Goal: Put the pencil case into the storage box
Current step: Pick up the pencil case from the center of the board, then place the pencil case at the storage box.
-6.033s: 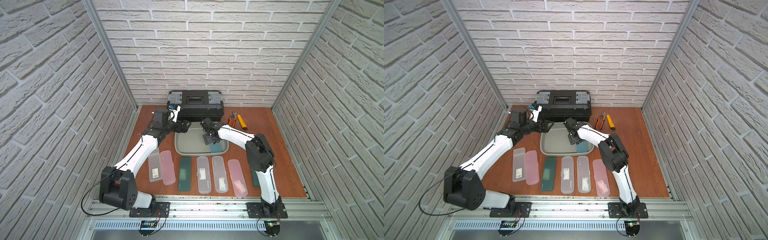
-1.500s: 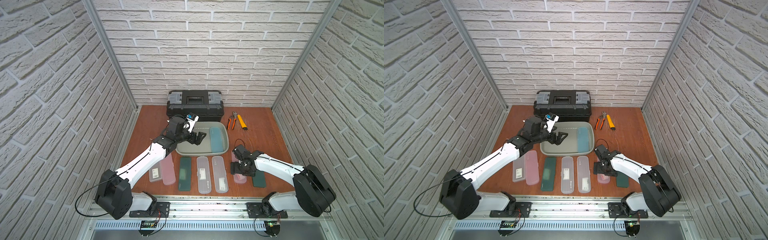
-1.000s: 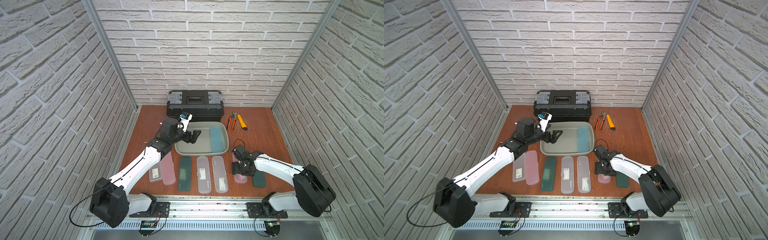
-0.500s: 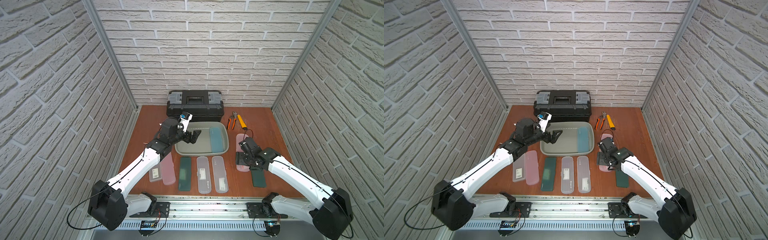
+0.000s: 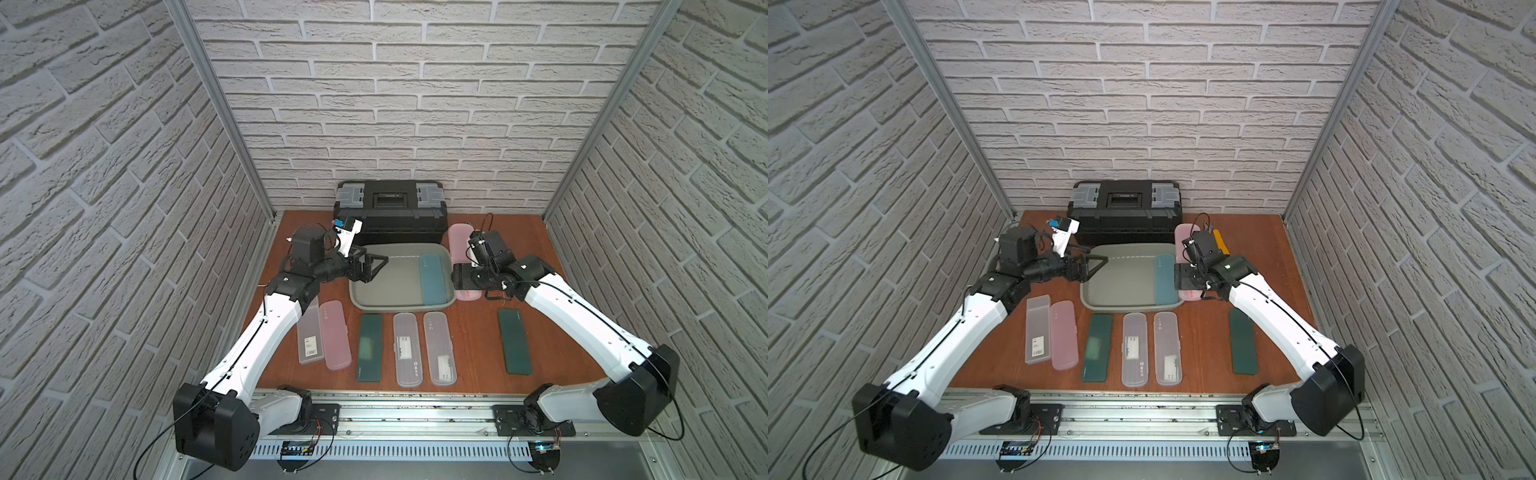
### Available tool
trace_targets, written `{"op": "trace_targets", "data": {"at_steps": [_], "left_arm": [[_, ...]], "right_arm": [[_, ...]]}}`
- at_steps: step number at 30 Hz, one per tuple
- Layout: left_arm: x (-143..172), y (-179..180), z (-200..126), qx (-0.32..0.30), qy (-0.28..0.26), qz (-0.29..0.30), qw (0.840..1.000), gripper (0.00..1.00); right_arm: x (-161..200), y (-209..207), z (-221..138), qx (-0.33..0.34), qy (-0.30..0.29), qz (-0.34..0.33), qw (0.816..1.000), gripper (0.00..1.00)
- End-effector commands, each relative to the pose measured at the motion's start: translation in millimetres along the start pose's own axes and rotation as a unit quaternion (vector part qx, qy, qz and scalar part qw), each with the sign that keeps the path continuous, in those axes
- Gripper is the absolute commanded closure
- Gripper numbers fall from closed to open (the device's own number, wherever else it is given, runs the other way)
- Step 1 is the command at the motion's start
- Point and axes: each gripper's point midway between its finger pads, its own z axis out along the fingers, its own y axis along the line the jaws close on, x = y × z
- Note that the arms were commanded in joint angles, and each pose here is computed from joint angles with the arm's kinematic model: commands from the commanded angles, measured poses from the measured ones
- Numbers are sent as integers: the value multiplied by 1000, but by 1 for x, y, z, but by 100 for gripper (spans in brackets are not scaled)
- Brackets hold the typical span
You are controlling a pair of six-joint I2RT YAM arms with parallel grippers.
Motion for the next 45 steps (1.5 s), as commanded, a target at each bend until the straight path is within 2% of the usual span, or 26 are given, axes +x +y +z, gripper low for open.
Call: {"op": "trace_targets", "data": {"at_steps": [1, 2, 4, 11, 21, 26, 29, 37, 45], "left_arm": [[33, 14, -5, -8, 50, -38, 998, 2], [34, 25, -4, -38, 51, -47, 997, 2], [38, 37, 2, -56, 54, -61, 995, 2], [49, 41, 17, -29, 97, -88, 991, 2], [39, 37, 5, -44, 67, -60, 995, 1], [33, 30, 4, -30, 54, -54, 997, 1], [31, 23, 5, -7, 52, -53, 997, 1], [31, 21, 5, -2, 50, -53, 997, 1], [30, 19, 4, 0, 49, -52, 997, 2]], "right_arm": [[-31, 29, 9, -45, -18, -21, 999, 35], [-35, 34, 17, -48, -14, -22, 998, 35], [-41, 42, 30, -49, -13, -20, 999, 35], [-43, 70, 63, -46, 6, -18, 999, 37], [-21, 91, 121, -29, 47, 0, 998, 39], [-23, 106, 133, -43, 40, 20, 998, 39], [-18, 108, 145, -29, 39, 25, 998, 35], [-6, 105, 163, -6, 50, 38, 998, 28], [0, 107, 167, -4, 56, 30, 998, 14]]}}
